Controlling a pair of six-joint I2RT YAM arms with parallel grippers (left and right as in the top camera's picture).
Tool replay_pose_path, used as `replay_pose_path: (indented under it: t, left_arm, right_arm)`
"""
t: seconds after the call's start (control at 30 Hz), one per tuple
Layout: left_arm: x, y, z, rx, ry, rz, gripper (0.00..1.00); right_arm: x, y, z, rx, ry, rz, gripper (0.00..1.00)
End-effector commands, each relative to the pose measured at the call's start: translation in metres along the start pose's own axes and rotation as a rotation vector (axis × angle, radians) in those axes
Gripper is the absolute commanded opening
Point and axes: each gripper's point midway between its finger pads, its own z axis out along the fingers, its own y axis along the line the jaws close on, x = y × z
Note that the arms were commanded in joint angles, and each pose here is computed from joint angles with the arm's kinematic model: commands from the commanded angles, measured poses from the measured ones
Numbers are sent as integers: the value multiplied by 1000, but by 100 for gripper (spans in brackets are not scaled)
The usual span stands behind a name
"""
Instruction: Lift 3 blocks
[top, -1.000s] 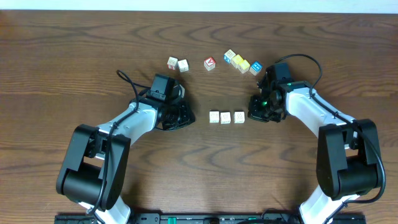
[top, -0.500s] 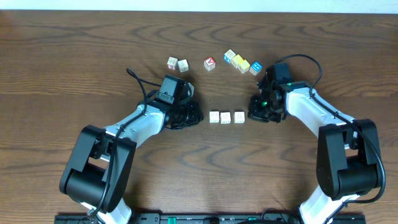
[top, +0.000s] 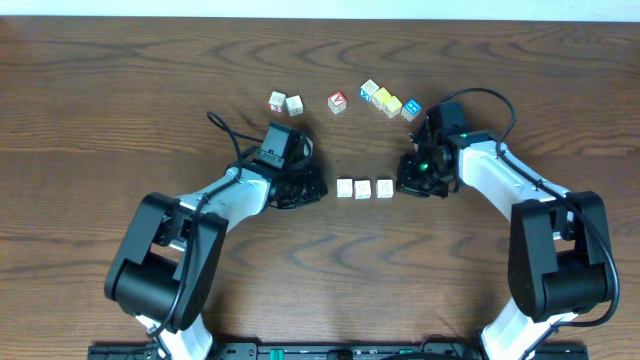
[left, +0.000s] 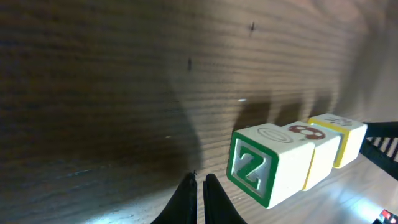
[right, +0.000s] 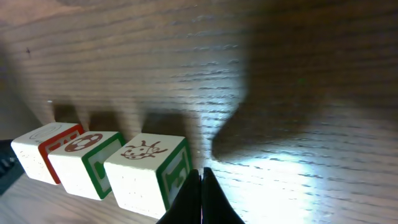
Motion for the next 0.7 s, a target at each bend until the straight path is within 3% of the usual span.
replay_pose_path:
  t: [0.0, 0.67]
  left_arm:
    - [5, -2, 4, 0, 9, 0, 7]
    - [7, -4, 5, 2, 11, 8, 7]
  right_arm:
    - [6, 7, 4, -11, 17, -1, 1]
    - [7, 21, 8, -22, 10, -35, 1]
